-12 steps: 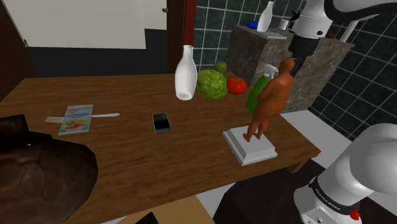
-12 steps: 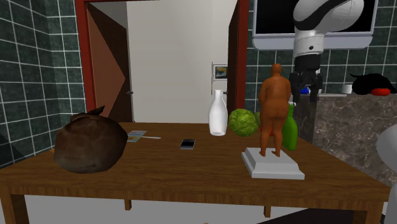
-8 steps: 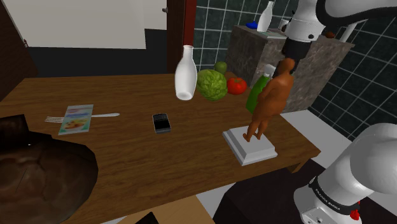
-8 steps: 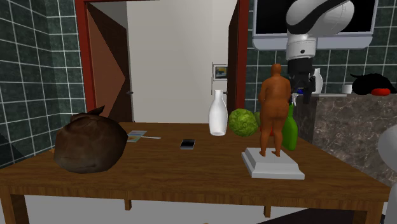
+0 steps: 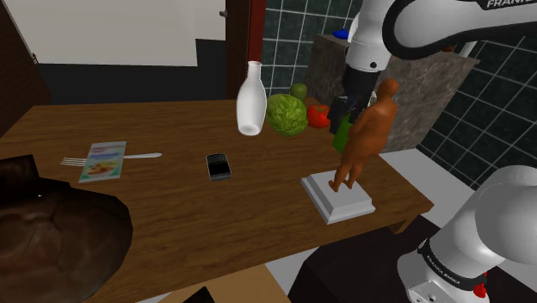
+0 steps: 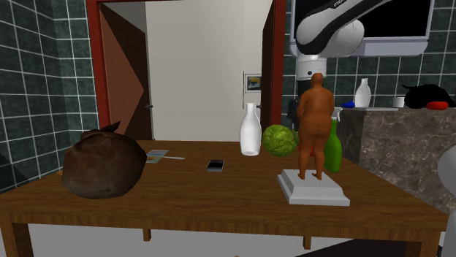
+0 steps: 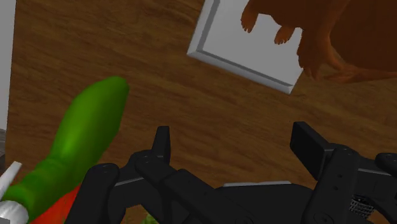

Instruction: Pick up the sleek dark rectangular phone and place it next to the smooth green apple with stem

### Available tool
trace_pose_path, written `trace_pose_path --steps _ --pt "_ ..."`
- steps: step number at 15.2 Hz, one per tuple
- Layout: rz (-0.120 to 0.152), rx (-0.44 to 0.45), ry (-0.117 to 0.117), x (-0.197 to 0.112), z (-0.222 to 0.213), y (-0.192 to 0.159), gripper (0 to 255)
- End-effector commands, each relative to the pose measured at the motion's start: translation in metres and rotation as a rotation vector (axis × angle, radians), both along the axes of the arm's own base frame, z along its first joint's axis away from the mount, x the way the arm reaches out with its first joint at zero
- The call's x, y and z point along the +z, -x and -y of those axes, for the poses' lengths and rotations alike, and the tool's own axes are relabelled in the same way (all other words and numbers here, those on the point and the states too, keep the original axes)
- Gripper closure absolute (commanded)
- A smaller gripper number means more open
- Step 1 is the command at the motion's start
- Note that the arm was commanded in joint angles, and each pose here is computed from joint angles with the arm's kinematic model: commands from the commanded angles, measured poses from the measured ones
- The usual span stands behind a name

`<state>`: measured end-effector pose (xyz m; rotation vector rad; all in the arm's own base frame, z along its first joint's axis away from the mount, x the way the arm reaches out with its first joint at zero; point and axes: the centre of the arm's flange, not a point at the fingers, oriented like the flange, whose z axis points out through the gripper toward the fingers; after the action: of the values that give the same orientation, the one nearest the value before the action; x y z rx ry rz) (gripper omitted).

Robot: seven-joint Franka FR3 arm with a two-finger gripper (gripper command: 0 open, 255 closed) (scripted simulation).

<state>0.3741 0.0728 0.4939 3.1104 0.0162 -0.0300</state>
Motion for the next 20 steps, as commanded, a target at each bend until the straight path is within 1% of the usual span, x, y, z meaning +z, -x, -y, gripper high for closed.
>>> trace_pose_path --steps 1,10,20 --pt "0.004 -0.018 0.002 -0.007 -0.024 -0.011 0" --pt "0.018 -0.092 0.012 -0.049 -0.120 -0.067 0" --pt "0.034 -0.174 0.024 -0.094 -0.222 -0.138 0"
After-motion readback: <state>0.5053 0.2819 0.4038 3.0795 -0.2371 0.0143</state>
